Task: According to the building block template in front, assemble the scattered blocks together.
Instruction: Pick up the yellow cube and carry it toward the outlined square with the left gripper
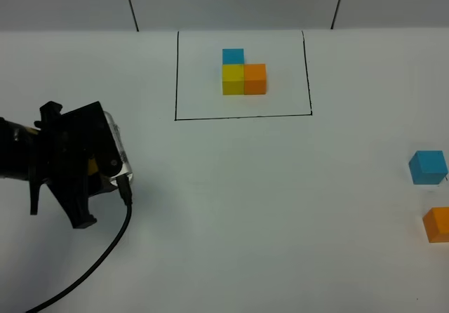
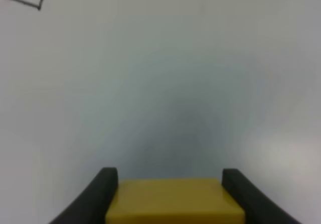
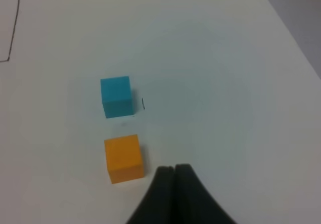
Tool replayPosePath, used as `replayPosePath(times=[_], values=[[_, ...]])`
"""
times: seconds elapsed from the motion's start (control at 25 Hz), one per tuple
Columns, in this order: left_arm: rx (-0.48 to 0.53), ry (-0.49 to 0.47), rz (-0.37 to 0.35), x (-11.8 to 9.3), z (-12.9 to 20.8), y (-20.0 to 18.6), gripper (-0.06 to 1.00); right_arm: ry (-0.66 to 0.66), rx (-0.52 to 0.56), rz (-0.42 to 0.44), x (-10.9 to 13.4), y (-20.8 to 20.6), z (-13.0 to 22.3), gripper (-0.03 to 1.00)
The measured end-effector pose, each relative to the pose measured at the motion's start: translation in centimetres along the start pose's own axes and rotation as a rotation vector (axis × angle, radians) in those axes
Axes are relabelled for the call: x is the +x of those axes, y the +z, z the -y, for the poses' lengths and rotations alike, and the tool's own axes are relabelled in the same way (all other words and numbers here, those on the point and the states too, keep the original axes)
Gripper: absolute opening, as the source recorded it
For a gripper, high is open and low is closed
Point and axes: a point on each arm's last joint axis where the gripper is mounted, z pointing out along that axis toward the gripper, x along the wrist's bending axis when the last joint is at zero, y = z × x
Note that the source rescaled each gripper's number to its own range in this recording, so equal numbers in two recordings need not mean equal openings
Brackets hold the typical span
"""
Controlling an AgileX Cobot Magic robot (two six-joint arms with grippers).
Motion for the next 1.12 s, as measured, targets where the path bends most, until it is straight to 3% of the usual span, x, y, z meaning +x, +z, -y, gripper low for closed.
replayPosePath(times=[0.44, 1.12], values=[[-0.076, 0.122, 0.001, 0.0, -4.5, -0.1, 0.47, 0.000, 0.000, 0.000, 0.0, 0.0, 0.0, 0.00], [-0.053, 0.231, 0.151, 0.7, -10.0, 7.4, 0.47, 0.000, 0.000, 0.000, 0.0, 0.0, 0.0, 0.00]])
